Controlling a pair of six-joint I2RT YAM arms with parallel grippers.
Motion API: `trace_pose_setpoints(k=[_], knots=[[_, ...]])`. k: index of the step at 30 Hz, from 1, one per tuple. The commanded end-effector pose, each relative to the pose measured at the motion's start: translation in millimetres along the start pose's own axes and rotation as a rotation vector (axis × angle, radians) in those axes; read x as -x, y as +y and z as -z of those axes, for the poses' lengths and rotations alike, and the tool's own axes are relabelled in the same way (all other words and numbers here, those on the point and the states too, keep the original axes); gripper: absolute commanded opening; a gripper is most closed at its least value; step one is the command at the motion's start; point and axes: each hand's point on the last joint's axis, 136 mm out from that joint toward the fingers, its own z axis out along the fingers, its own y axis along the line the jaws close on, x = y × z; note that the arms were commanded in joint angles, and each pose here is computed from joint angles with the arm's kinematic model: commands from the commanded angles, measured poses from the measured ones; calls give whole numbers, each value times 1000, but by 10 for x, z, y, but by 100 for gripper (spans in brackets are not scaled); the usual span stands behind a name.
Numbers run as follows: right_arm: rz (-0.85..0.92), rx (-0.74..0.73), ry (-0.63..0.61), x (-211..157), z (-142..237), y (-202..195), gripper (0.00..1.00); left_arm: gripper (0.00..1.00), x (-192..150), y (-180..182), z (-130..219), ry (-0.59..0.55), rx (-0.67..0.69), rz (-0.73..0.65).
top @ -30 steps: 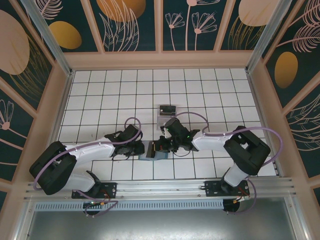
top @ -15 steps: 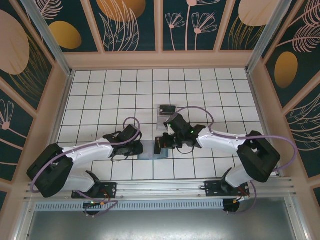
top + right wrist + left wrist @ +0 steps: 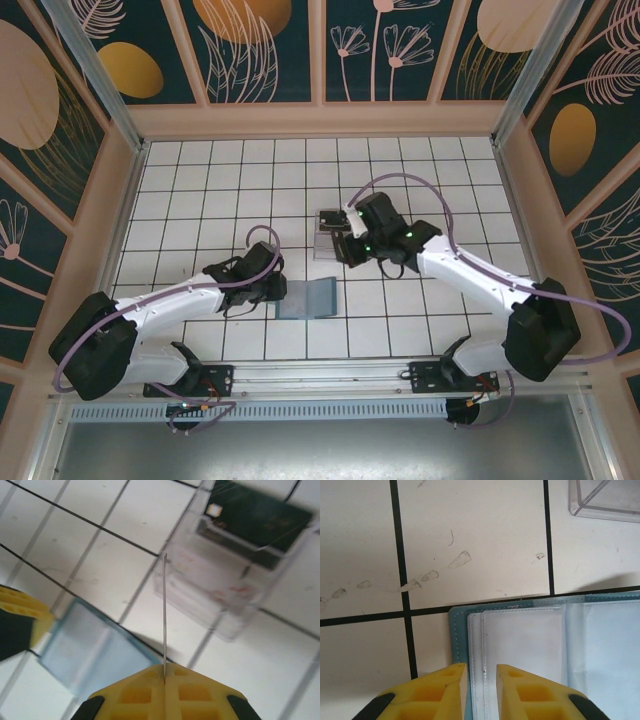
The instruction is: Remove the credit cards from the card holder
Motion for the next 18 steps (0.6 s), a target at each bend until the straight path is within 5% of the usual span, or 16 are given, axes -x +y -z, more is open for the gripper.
trace_pose_setpoints(k=[1,18], knots=[[286,-103,42,-8,202,-218,0,24,132,-77,45,-36,-9,-35],[908,-88,134,296,141,-321,0,23,153,-149,76,-33,-34,-75]])
